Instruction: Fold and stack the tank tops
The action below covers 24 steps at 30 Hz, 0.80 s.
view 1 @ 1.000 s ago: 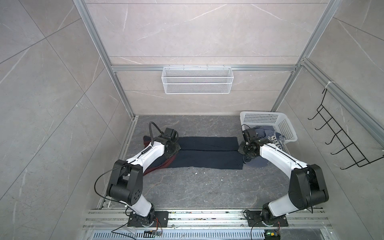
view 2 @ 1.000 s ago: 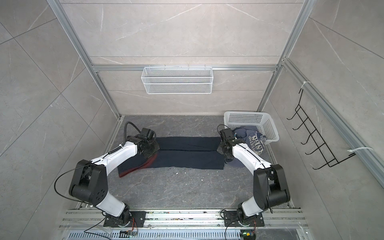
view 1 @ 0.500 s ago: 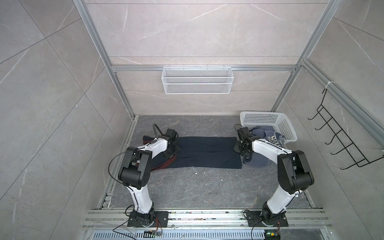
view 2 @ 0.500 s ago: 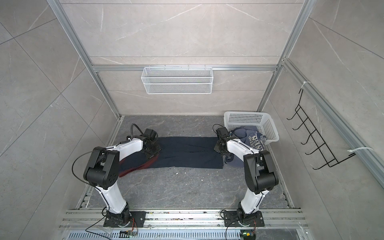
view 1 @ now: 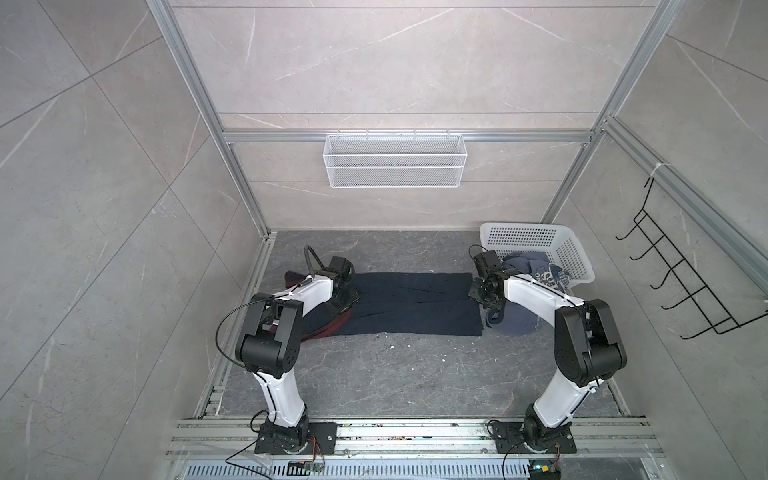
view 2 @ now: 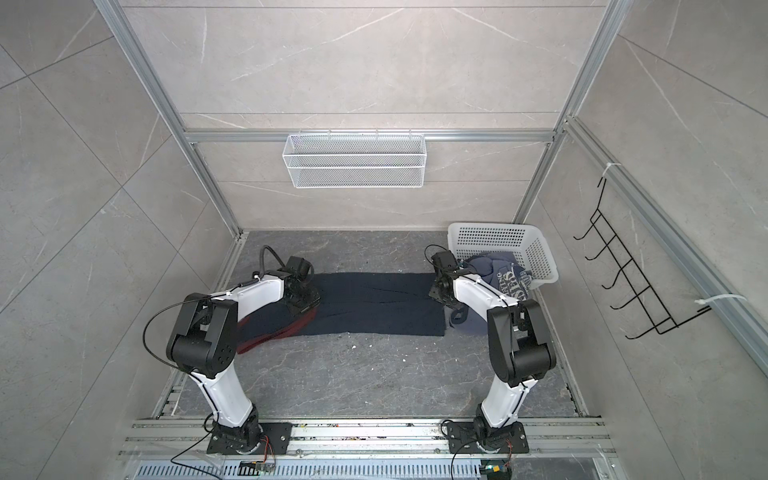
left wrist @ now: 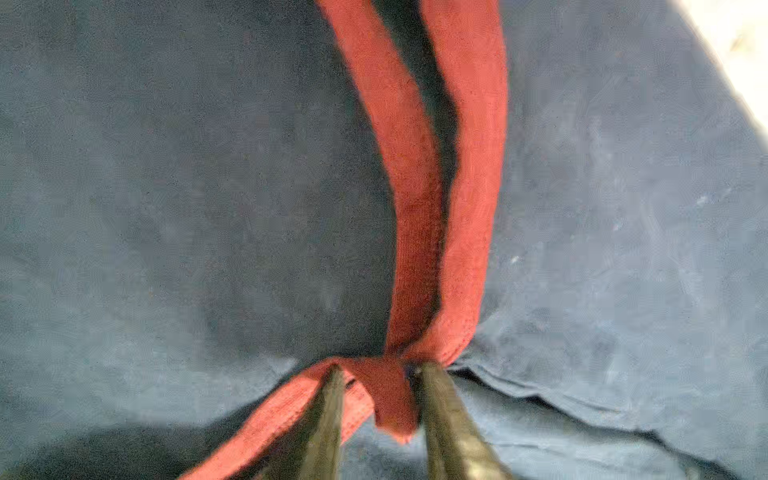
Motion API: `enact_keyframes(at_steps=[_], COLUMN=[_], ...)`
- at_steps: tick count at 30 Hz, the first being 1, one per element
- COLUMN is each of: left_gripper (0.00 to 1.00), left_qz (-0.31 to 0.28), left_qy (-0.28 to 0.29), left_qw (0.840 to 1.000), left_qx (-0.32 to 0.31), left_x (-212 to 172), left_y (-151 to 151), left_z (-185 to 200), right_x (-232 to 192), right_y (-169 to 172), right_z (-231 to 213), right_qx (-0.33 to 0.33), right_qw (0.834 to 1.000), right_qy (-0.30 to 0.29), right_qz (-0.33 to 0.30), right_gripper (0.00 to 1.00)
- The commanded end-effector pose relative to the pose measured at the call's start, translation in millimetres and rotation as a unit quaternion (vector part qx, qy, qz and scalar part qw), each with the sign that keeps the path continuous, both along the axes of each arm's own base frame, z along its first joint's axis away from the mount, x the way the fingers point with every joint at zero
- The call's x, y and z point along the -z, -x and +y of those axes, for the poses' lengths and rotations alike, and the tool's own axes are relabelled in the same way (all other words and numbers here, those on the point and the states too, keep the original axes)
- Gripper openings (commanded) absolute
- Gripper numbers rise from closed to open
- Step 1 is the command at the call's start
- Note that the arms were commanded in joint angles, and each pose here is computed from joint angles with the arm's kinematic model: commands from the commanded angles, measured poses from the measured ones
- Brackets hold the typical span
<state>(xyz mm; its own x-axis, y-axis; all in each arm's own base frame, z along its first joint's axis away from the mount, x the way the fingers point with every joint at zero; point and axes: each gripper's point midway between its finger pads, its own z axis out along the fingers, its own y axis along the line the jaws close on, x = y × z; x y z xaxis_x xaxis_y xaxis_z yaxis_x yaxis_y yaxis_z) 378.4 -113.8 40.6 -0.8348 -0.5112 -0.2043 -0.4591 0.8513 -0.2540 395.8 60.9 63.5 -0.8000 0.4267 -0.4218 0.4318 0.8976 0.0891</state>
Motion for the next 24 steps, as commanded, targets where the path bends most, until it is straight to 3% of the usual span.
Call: enact_keyframes(at_steps=[1,5,10,14,18,21,24], left_gripper=[0.53,0.66,0.67,0.61,0.64,0.67,0.67], left_qz=[-0.068,-0.097,-0.076,-0.055,-0.058,-0.057,-0.092], left_qy=[-0.022,-0.056,-0.092,-0.053,-0.063,-0.026,0.029], left_qw=[0.997,0.993,0.993,0.994,0.981,0.969,0.954], left_qx=[0.023,0.039,0.009,-0.083,-0.176,-0.241,-0.283], left_x=[-63.9,-100.6,-98.3,-80.5,-65.6,-42.6,-28.8], left_y=[-7.0,15.4,71.1,118.3,151.6,157.3,141.8], left_z=[11.6,28.8,63.8,108.8,140.1,150.0,155.4], right_x=[-30.6,-50.2,-49.6,-34.4,-23.8,-20.7,-23.2], right_y=[5.4,17.3,37.0,50.2,53.0,54.2,56.3], right_z=[-10.4,19.7,83.6,109.6,114.3,114.0,114.2], right_qx=[-0.006,-0.07,-0.171,-0.199,-0.201,-0.203,-0.215], right_qw=[0.999,0.997,0.984,0.977,0.975,0.975,0.973], right_qy=[0.03,0.011,-0.044,-0.08,-0.091,-0.091,-0.09], right_qz=[-0.017,-0.029,-0.023,-0.008,-0.005,-0.003,-0.008], right_gripper=[0.63,0.68,0.68,0.68,0.69,0.7,0.74])
